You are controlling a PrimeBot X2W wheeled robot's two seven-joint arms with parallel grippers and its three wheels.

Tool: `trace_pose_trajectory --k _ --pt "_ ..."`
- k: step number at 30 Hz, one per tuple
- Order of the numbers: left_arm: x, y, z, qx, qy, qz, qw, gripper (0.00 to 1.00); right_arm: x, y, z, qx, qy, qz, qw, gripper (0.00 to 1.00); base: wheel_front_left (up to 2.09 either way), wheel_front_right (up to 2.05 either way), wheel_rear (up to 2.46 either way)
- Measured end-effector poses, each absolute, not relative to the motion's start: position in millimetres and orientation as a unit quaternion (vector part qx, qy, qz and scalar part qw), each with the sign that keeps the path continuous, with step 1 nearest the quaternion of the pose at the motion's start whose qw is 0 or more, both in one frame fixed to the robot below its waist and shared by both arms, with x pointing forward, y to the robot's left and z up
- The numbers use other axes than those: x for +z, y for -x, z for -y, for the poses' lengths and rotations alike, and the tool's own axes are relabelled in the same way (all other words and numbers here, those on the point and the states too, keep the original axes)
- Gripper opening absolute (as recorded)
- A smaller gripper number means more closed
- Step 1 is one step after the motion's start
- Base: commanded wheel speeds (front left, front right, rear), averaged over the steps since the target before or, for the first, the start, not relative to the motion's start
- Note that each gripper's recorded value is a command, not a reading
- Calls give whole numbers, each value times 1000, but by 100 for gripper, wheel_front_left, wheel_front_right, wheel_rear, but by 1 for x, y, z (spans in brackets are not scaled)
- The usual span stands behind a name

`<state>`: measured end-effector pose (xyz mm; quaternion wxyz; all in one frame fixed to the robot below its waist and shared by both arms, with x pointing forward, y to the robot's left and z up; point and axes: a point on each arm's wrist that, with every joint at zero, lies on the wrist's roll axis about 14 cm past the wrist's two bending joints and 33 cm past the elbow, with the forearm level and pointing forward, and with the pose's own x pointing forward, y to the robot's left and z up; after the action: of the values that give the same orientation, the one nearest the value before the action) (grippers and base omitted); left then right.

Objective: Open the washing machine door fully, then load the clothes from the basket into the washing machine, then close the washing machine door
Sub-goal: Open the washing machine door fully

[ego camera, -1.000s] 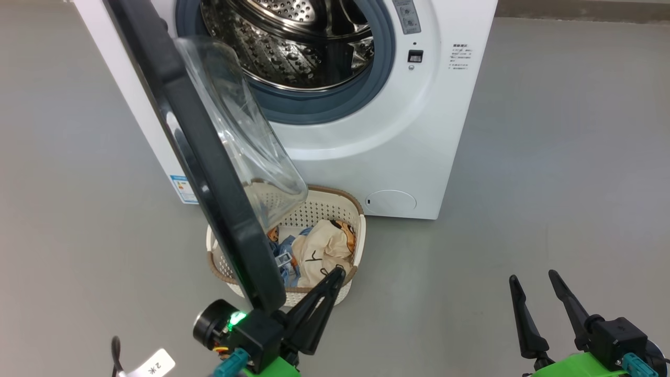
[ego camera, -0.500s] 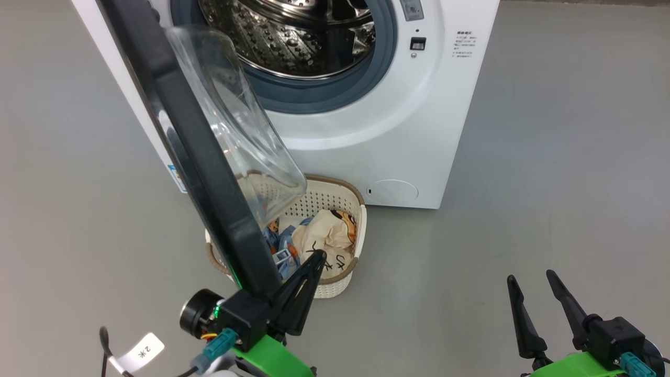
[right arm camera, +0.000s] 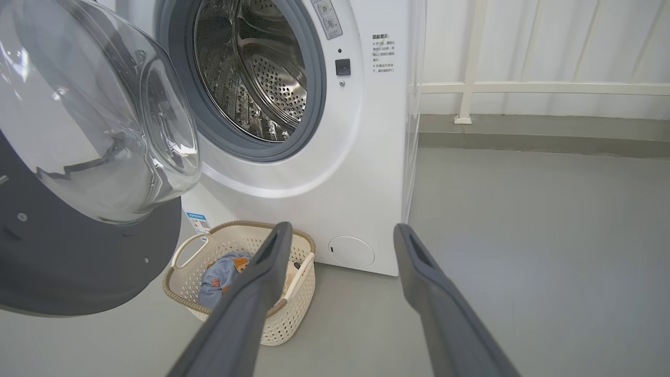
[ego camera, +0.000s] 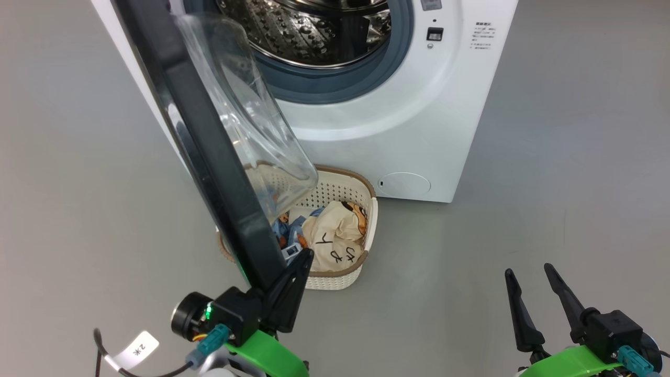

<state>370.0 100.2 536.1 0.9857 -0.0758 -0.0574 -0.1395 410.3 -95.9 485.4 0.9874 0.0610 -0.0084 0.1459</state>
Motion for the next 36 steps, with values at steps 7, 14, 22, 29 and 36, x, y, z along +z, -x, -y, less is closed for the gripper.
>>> trace_pose_trajectory --k 7,14,22,29,36 --pt "532 -370 -109 -122 82 51 988 0 481 -412 89 155 -62 1 986 100 0 0 0" --pt "532 -370 -111 -108 96 50 988 0 477 -412 80 167 -64 -5 984 100 0 0 0" --pt "532 -371 -113 -102 98 49 989 0 475 -412 79 168 -64 -8 984 100 0 0 0" --pt "534 -376 -108 -111 98 51 988 0 475 -412 84 161 -64 -8 985 100 0 0 0" --pt "534 -382 -105 -117 97 51 987 0 473 -415 87 156 -65 -9 986 100 0 0 0"
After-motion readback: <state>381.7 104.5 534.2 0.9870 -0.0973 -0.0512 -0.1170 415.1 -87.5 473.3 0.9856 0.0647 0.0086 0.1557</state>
